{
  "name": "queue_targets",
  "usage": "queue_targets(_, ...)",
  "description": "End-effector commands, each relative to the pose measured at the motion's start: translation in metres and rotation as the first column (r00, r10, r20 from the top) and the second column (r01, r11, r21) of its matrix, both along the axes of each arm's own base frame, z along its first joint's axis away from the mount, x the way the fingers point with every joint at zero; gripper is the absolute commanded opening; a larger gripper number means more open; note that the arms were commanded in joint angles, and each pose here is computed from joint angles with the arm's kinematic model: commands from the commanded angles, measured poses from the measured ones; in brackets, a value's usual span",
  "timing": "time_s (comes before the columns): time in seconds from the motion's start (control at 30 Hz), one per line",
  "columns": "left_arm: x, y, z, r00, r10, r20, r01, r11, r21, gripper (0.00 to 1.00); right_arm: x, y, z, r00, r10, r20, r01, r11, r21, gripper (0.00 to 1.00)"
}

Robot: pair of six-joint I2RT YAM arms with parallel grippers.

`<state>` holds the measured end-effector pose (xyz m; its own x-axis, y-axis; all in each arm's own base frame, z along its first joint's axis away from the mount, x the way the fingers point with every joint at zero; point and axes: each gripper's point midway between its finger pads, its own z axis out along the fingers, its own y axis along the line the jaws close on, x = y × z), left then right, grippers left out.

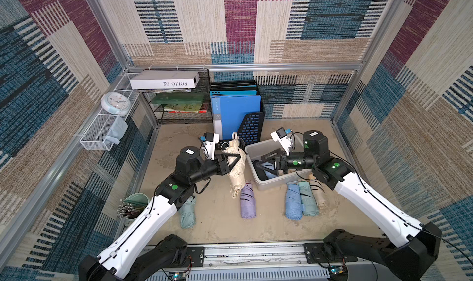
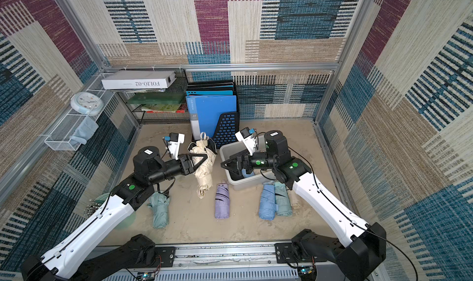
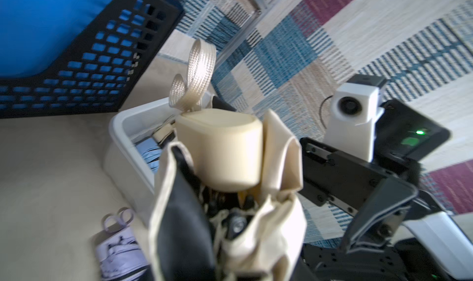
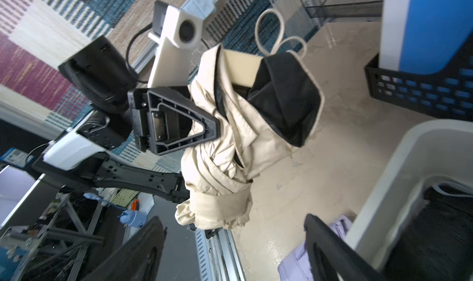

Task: Put the umbrella into the storage box
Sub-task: Pick up the umbrella from the center of the board.

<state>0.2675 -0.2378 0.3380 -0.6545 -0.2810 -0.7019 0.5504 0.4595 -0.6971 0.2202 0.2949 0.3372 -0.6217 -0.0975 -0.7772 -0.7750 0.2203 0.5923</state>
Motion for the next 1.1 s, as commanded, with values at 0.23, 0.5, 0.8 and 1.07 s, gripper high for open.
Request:
queue_targets(0.23, -0.037, -0.021, 0.094, 0.946, -0.205, 0.251, 0.261, 0.942, -0.213, 0.46, -0.032, 0.024, 0.039, 0.976, 0.177, 0.124, -0.193, 0.972, 0.131, 0.91)
queue_targets(0.5, -0.041, -0.027, 0.104, 0.936, -0.201, 0.289, 0.272, 0.935, -0.230, 0.46, -0.031, 0.035, 0.057, 0.973, 0.182, 0.142, -0.208, 0.957, 0.204, 0.89)
queue_targets(0.8, -0.042, -0.035, 0.104, 0.933, -0.207, 0.294, 0.279, 0.933, -0.229, 0.45, -0.026, 0.042, 0.069, 0.974, 0.165, 0.155, -0.202, 0.943, 0.265, 0.74)
queue_targets(1.07, -0.036, -0.039, 0.090, 0.946, -0.185, 0.266, 0.236, 0.957, -0.172, 0.56, -0.016, 0.044, 0.066, 0.985, 0.120, 0.123, -0.150, 0.950, 0.273, 0.46)
